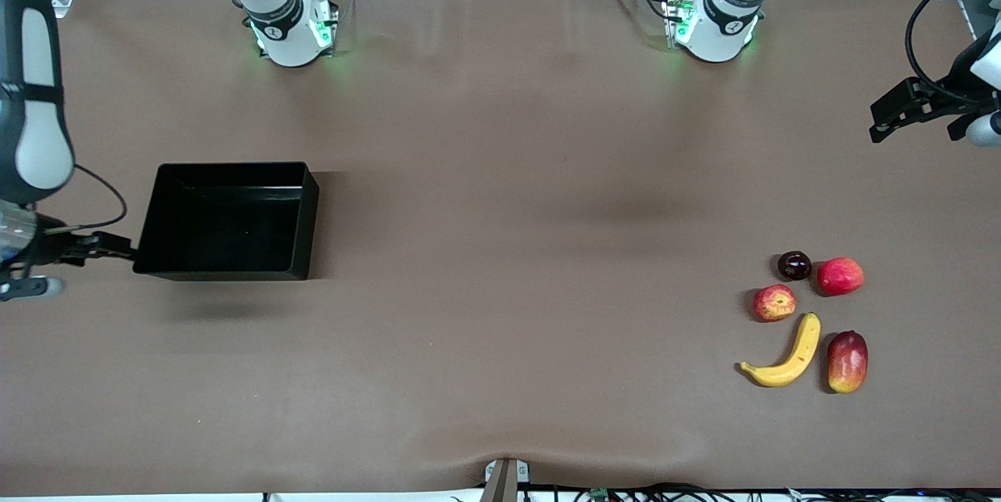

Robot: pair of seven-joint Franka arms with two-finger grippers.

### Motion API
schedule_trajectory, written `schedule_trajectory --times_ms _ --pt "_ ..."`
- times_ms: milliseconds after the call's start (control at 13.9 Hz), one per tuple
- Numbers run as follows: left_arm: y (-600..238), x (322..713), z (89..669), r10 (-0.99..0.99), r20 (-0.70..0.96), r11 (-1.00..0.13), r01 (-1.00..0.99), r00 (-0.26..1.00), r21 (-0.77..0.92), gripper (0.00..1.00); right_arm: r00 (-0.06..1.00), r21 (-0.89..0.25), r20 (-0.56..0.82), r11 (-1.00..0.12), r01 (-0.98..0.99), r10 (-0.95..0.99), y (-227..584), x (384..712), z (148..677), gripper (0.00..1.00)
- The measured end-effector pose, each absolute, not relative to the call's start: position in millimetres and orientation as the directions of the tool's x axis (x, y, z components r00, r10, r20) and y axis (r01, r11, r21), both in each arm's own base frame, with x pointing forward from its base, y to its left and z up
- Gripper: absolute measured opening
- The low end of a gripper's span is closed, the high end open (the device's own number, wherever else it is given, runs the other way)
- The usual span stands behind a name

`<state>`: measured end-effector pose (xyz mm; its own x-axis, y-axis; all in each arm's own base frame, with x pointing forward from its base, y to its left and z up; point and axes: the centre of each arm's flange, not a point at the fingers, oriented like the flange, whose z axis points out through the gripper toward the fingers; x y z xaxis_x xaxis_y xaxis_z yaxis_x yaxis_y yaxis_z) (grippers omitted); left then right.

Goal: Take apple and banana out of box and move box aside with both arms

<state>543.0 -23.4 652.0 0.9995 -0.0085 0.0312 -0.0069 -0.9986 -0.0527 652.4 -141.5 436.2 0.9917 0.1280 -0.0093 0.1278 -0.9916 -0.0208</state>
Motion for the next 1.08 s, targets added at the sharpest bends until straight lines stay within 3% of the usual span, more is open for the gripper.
schedule_trajectory --times_ms 143,430,717,1076 --pt "-23.5 543.1 652.1 -0.008 0.032 -0.999 -0.006 0.999 -0.053 1.0 0.987 -0.009 0.006 -0.987 0.161 0.161 -119.0 663.1 483.8 1.0" --pt "-23.3 543.4 652.3 -0.007 0.035 -0.999 -0.005 0.999 -0.053 1.0 0.993 -0.019 -0.022 -0.993 0.118 0.118 -65.9 660.3 530.7 1.0" --pt "-24.6 543.9 652.6 -0.01 0.039 -0.999 -0.008 0.999 -0.052 1.0 0.992 -0.036 -0.118 -0.998 0.046 0.05 -27.0 605.0 605.6 1.0" --pt "-25.4 543.9 652.4 -0.01 0.04 -0.999 -0.008 0.999 -0.052 1.0 0.997 -0.043 -0.072 -0.999 0.02 0.023 -31.8 533.3 686.2 1.0"
